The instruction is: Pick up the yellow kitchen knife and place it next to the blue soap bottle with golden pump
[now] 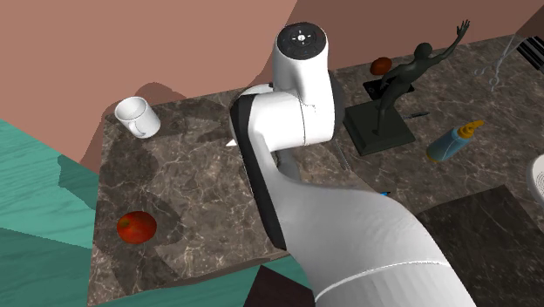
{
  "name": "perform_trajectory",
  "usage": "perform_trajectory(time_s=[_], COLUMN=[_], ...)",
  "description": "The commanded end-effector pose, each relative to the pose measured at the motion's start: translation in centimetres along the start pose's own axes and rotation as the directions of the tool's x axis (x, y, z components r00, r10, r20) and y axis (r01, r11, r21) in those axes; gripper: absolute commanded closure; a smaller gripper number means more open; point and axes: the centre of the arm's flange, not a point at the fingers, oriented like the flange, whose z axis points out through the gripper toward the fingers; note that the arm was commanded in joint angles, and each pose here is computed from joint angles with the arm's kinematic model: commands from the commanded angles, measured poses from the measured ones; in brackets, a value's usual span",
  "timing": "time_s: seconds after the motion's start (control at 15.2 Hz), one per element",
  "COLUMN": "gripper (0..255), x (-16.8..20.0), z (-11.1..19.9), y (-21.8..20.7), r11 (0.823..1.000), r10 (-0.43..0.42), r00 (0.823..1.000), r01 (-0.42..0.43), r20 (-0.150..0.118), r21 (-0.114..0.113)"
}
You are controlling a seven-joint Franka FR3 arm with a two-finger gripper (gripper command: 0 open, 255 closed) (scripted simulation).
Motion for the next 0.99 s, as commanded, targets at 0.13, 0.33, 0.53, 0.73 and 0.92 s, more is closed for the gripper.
perform_trajectory(time_s=[0.13,0.33,0.53,0.73,0.92], gripper=[255,255,255,255,255], x=[0.4,0.7,1.1,1.4,1.8], z=[-2.0,-3.5,-5.0,-6.5,-8.0], y=[-0.6,-1.0,-1.4,-1.8,-2.2], r11=[1.000,1.000,1.000,1.000,1.000], r10=[0.000,0.000,0.000,0.000,0.000], r00=[1.000,1.000,1.000,1.000,1.000], r01=[0.000,0.000,0.000,0.000,0.000], r20=[0.000,0.000,0.000,0.000,0.000], r21=[0.000,0.000,0.000,0.000,0.000])
